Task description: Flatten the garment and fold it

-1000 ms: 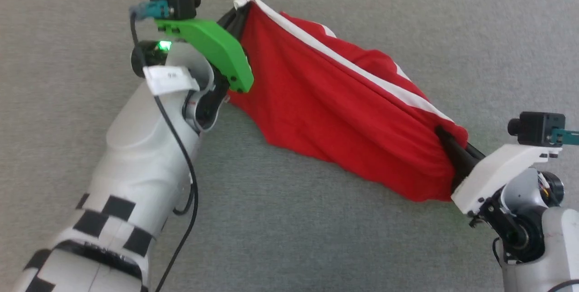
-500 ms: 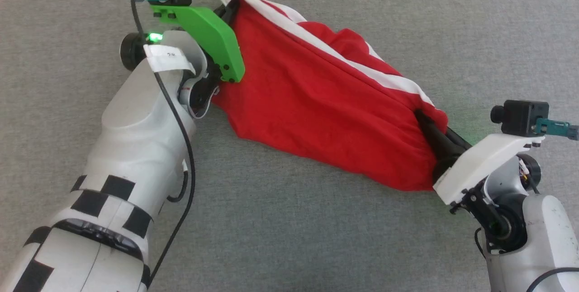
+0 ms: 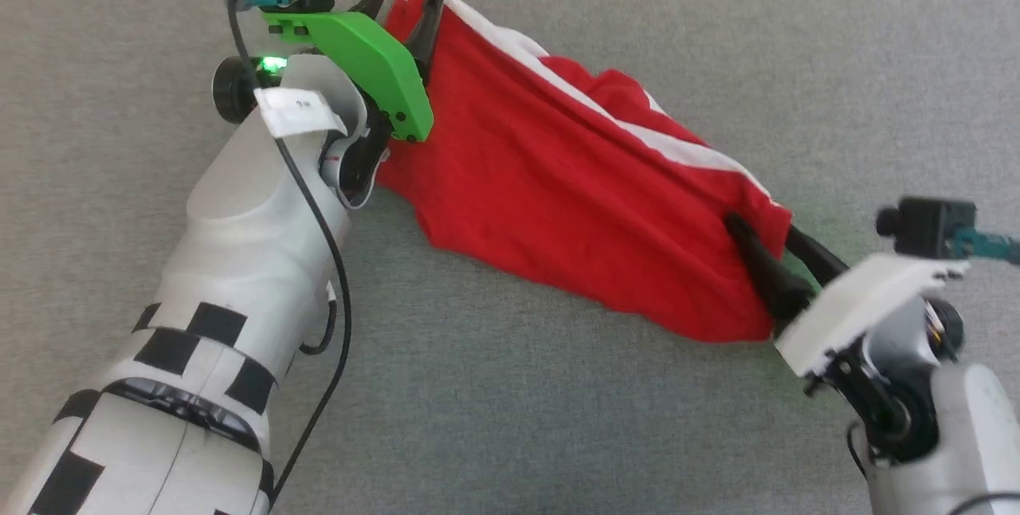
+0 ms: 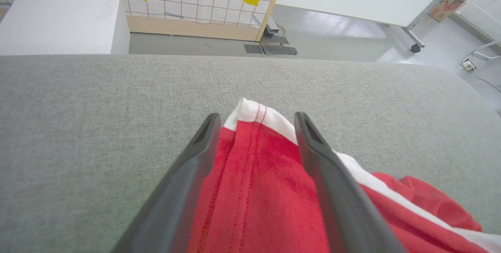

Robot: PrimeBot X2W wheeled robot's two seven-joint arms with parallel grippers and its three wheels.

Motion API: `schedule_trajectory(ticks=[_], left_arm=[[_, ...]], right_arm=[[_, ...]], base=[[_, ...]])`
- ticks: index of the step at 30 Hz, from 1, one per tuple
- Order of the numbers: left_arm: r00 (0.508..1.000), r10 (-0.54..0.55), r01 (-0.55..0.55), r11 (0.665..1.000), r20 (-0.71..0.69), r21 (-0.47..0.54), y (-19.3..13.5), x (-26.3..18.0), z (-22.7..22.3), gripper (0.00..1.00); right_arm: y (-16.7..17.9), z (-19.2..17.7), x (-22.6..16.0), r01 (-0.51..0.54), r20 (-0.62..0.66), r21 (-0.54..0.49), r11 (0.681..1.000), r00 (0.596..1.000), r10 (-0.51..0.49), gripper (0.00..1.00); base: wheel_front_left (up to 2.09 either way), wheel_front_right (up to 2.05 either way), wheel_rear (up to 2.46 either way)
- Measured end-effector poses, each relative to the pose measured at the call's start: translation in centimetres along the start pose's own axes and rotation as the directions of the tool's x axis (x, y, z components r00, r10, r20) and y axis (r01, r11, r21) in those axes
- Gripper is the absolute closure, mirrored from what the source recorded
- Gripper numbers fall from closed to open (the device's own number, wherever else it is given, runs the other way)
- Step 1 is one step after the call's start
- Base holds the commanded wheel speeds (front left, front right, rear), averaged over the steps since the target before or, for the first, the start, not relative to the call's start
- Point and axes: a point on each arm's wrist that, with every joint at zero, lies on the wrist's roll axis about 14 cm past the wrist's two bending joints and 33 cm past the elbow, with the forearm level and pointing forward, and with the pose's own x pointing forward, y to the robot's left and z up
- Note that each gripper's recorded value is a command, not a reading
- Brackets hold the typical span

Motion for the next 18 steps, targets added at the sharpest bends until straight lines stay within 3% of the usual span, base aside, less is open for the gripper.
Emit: schedule_trajectory(ticks=[9, 14, 18], left_arm=[[0.955, -0.042, -0.016, 0.981, 0.292, 0.193, -0.9, -4.8, 8.7, 0.00], [0.898, -0.015, -0.082, 0.976, 0.439, 0.203, -0.1, -10.1, 12.1, 0.00], [0.867, 0.051, -0.158, 0.971, 0.496, 0.177, 1.5, -14.7, 11.4, 0.00]], right_arm=[[-0.9, 2.5, -3.8, 0.055, 0.122, -0.046, 0.997, 0.991, -0.049, 0.00], [-0.2, 3.0, -5.4, 0.072, 0.150, -0.130, 0.989, 0.987, -0.052, 0.00], [-0.5, 1.7, -6.4, 0.097, 0.101, -0.182, 0.979, 0.992, -0.079, 0.00]], base=[[0.00, 0.00, 0.00], [0.00, 0.00, 0.00], [0.00, 0.00, 0.00]])
